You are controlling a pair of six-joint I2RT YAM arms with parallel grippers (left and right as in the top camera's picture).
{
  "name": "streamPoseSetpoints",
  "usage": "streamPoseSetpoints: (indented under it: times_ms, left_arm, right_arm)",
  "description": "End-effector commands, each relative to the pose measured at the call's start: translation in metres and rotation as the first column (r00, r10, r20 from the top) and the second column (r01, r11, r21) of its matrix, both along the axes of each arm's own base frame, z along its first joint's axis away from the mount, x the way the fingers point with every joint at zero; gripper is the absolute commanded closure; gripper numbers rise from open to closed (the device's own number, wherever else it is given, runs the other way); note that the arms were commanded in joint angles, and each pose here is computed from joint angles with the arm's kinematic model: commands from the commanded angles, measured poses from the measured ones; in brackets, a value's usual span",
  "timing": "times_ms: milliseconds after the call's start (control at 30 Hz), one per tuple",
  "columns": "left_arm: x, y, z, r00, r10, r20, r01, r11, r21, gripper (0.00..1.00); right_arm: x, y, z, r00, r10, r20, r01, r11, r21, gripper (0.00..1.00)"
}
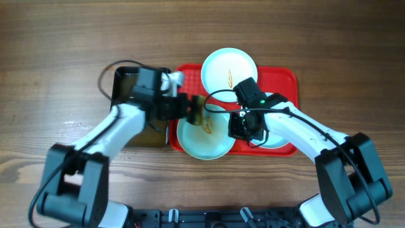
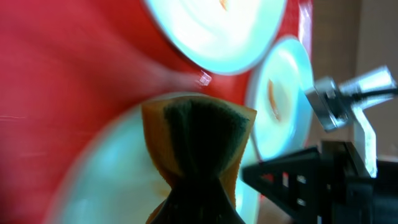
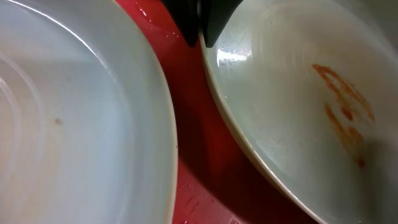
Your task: Clean dirty plates on tray and stack at the side
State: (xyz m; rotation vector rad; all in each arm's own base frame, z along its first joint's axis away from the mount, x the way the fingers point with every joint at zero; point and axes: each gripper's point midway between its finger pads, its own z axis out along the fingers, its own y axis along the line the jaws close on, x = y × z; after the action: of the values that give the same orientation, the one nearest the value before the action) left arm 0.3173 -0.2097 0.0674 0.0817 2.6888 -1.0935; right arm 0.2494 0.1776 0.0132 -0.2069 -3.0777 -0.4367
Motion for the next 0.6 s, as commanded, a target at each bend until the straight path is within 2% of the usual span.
streamPoseSetpoints:
  times_ms: [0, 100, 200, 267, 367, 467, 567]
  left_arm:
    - [-0.022, -0.05, -0.008, 0.992, -0.06, -0.108, 0.05, 0.995, -0.089, 0.96]
    - [-0.024, -0.055, -0.038, 0.975, 0.062, -0.215, -0.064, 0.998, -0.003, 0.96]
    - [-0.029, -0.061, -0.052, 0.972, 0.043, -0.231, -0.041, 0.999, 0.011, 0.96]
    - [-0.027, -0.046, -0.065, 0.971, 0.101, -0.218, -0.079, 0.991, 0.111, 0.96]
    - [-0.016, 0.012, -0.085, 0.978, 0.187, -0.095, -0.136, 0.911, 0.39, 0.96]
    - [-0.009, 0.037, -0.071, 0.989, 0.146, 0.012, -0.134, 0.862, 0.489, 0.96]
    - [-0.003, 0.035, -0.038, 0.989, 0.108, 0.098, -0.141, 0.878, 0.458, 0.96]
  right_arm:
    - [-0.004, -0.001, -0.005, 1.0, 0.006, -0.013, -0.006, 1.0, -0.018, 0.95]
    - [-0.005, -0.002, -0.006, 1.0, 0.005, -0.017, -0.006, 1.0, -0.02, 0.95]
    - [-0.005, -0.002, -0.006, 1.0, 0.006, -0.017, -0.006, 1.0, -0.02, 0.95]
    - [-0.005, -0.002, -0.006, 1.0, 0.006, -0.019, -0.006, 1.0, -0.021, 0.95]
    - [-0.005, -0.002, -0.006, 1.0, 0.006, -0.02, -0.006, 1.0, -0.022, 0.95]
    - [-0.006, -0.002, -0.006, 1.0, 0.005, -0.021, -0.006, 1.0, -0.022, 0.95]
    - [-0.006, -0.002, -0.006, 1.0, 0.005, -0.022, -0.006, 1.0, -0.023, 0.95]
